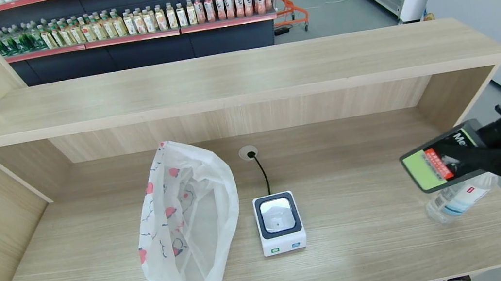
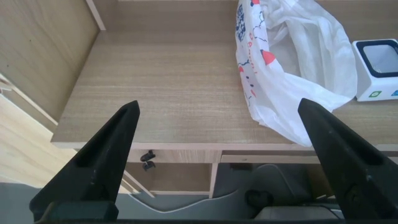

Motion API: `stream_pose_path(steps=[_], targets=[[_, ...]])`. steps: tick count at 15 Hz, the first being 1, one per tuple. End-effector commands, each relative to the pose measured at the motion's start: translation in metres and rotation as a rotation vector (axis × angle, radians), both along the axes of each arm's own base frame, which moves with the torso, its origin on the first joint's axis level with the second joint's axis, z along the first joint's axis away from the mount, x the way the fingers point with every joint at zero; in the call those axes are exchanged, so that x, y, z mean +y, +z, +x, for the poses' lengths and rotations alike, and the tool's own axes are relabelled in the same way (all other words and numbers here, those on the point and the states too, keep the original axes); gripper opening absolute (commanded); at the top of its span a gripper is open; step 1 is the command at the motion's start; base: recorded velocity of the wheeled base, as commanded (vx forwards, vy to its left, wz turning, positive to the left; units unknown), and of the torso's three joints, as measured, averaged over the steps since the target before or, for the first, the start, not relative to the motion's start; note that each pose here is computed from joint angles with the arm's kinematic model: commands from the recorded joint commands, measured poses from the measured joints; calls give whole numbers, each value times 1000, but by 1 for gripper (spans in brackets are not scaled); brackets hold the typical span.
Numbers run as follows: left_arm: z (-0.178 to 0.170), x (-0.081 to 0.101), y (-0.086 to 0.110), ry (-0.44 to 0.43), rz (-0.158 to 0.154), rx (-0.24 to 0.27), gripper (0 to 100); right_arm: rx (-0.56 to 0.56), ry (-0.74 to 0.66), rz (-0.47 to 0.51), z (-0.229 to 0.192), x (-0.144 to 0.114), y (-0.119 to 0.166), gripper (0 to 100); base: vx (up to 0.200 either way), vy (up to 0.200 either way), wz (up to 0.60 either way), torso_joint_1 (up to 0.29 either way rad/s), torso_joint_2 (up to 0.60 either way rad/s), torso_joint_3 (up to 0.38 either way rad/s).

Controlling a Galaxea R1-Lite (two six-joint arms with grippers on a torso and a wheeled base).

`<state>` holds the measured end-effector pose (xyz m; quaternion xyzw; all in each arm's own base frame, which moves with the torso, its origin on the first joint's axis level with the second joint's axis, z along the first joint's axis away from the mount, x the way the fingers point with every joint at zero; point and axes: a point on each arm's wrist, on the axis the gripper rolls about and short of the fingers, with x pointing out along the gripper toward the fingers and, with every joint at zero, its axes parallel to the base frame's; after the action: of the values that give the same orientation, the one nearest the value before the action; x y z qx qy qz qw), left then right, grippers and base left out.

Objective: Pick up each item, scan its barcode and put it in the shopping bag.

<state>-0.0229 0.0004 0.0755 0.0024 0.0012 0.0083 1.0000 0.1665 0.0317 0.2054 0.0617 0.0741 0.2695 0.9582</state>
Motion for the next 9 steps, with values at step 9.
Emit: stream_pose_path(steps=[9], targets=[[0, 0, 0, 0, 0, -1, 100, 393, 250, 342, 35, 46, -5, 0, 0, 0, 0, 0, 0, 0]])
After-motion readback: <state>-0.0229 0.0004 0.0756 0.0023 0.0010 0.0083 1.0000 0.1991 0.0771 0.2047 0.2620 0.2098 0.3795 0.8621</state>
